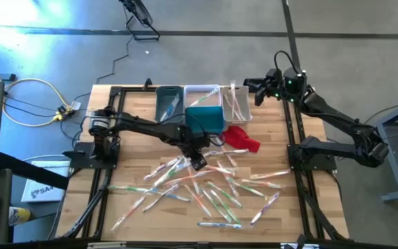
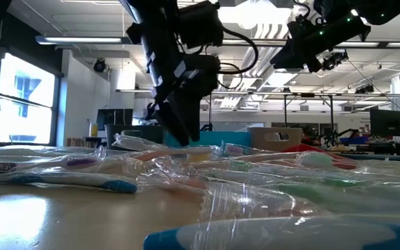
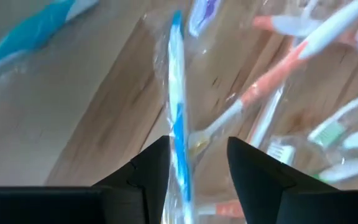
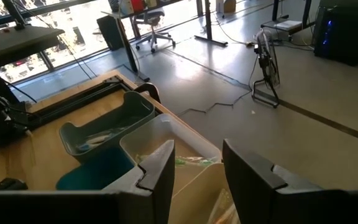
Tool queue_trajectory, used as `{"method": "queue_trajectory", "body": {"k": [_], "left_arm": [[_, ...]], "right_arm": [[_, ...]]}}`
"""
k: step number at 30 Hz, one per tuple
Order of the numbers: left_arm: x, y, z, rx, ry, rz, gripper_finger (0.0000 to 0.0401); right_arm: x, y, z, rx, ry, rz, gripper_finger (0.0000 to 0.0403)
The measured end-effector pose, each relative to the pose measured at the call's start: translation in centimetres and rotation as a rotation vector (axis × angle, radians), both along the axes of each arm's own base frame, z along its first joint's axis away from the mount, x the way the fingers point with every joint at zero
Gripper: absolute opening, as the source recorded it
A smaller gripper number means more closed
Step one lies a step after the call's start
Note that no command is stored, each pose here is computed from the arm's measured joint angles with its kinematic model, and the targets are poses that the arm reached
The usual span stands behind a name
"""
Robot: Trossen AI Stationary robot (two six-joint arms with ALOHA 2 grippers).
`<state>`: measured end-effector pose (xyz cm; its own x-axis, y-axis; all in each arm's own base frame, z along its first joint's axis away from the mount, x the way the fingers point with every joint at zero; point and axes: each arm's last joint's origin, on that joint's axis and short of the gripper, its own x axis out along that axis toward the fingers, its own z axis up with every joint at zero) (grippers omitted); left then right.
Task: Pick & Place Toothbrushes
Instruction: Put the blue toothbrush into the gray bin
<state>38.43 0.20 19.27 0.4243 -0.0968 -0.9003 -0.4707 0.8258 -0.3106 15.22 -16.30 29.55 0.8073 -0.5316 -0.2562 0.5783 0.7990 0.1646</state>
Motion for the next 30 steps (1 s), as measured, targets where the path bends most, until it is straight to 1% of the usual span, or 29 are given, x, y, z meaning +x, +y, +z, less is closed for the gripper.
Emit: {"method": "queue_trajectory", "body": {"k": [4, 6, 8, 11, 15, 17, 19, 22, 24, 26, 30], "left_arm": [[0.3, 0.0, -0.5, 0.0, 0.0, 0.0, 0.0152], [0.0, 0.0, -0.9, -0.001, 0.035, 0.001, 0.0152], [0.3, 0.0, -0.8, 0.0, 0.015, 0.001, 0.0152], [0.1, 0.0, -1.2, -0.003, 0.05, 0.011, 0.0152], [0.4, 0.0, -1.6, -0.007, 0.047, 0.034, 0.0152], [0.2, 0.0, -1.9, -0.008, 0.074, 0.038, 0.0152], [0.6, 0.0, -2.2, -0.01, 0.058, 0.041, 0.0152], [0.4, 0.0, -2.8, -0.018, 0.097, 0.061, 0.0152], [0.8, 0.0, -3.0, -0.023, 0.069, 0.072, 0.0152], [0.7, 0.0, -3.1, -0.029, 0.08, 0.075, 0.0152], [1.0, 0.0, -3.0, -0.043, 0.056, 0.068, 0.0151]], "right_arm": [[0.0, 0.0, -0.1, 0.008, 0.007, -0.001, 0.0128], [0.0, 0.0, -0.1, 0.009, 0.008, 0.0, 0.0128], [0.0, 0.0, -0.2, 0.013, 0.012, 0.0, 0.0128], [0.0, 0.0, -0.2, 0.014, 0.019, 0.001, 0.0128], [-0.1, 0.1, -0.4, 0.011, 0.042, 0.007, 0.0128], [-0.1, 0.1, -0.4, 0.011, 0.042, 0.007, 0.0128], [-0.1, 0.1, -0.4, 0.011, 0.042, 0.007, 0.0128], [-0.1, 0.1, -0.4, 0.011, 0.042, 0.007, 0.0128], [-0.1, 0.1, -0.4, 0.012, 0.042, 0.007, 0.0128], [-0.1, 0.1, -0.4, 0.011, 0.042, 0.007, 0.0128], [-0.1, 0.1, -0.4, 0.01, 0.043, 0.007, 0.0128]]}}
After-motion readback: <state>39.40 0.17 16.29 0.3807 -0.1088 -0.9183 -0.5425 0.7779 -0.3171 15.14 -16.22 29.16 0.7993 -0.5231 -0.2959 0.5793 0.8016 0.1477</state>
